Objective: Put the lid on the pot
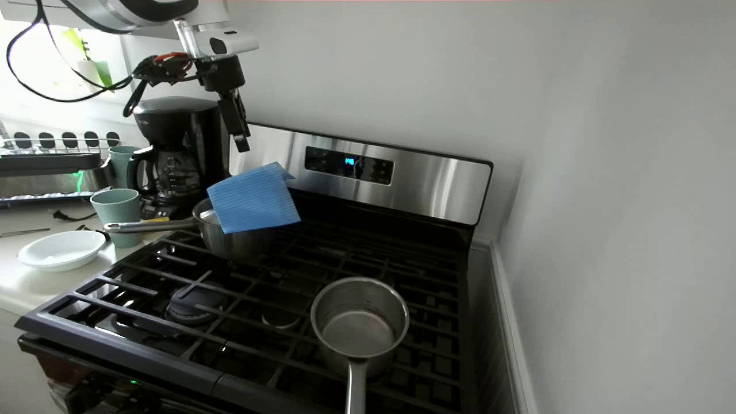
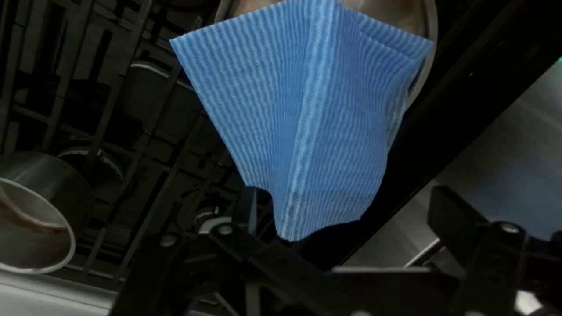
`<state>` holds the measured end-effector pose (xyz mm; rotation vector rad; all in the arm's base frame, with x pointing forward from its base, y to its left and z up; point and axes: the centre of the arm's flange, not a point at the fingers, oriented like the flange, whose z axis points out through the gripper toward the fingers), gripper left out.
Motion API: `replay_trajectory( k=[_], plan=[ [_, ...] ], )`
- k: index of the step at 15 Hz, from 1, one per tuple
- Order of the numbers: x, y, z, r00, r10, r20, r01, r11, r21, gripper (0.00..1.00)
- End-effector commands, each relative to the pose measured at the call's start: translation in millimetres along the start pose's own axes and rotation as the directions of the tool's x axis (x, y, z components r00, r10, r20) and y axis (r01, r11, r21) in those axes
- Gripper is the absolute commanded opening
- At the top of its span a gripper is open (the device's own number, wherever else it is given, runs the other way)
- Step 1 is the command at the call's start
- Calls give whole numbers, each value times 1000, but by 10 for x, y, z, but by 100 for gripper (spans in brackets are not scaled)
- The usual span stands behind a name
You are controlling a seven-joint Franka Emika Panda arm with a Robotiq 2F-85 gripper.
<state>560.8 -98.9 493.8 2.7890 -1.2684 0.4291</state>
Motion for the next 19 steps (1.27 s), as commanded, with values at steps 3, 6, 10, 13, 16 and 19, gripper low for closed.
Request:
replay_trajectory(
  k=[3, 6, 10, 13, 16, 19],
  plan=[
    [40, 111, -577, 998, 35, -60, -33, 999, 33, 100],
    [18, 173, -803, 996, 42, -76, -37, 998, 56, 100],
    [5, 235, -1040, 994, 48, -97, -42, 997, 67, 100],
    [34, 268, -1116, 992, 62, -112, -53, 996, 77, 100],
    [67, 258, -1054, 994, 45, -103, -36, 995, 90, 100],
    [67, 257, -1054, 994, 45, -103, -36, 995, 90, 100]
  ],
)
